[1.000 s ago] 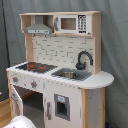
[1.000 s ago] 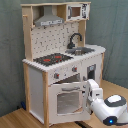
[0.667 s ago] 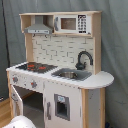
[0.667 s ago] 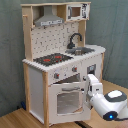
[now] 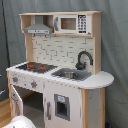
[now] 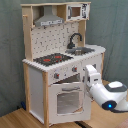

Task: Play with the kitchen

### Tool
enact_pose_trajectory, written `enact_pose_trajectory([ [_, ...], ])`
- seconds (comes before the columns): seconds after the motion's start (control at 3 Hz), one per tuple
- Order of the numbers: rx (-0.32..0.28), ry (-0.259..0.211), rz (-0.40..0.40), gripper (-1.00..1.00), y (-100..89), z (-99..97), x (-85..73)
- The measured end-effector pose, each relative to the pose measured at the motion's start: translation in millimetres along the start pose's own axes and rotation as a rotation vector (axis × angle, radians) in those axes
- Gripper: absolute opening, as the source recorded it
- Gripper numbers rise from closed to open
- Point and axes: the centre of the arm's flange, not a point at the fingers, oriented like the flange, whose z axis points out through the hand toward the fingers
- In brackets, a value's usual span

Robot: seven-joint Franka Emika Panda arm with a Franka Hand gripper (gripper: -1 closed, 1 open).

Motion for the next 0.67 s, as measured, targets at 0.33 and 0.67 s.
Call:
enact_pose_trajectory([
  [0.33, -0.011, -0.013, -0.069, 1.00, 14.3, 8.9, 8.3],
  [0.67, -0.017, -0.024, -0.157, 1.00, 28.9, 17.4, 17.4],
])
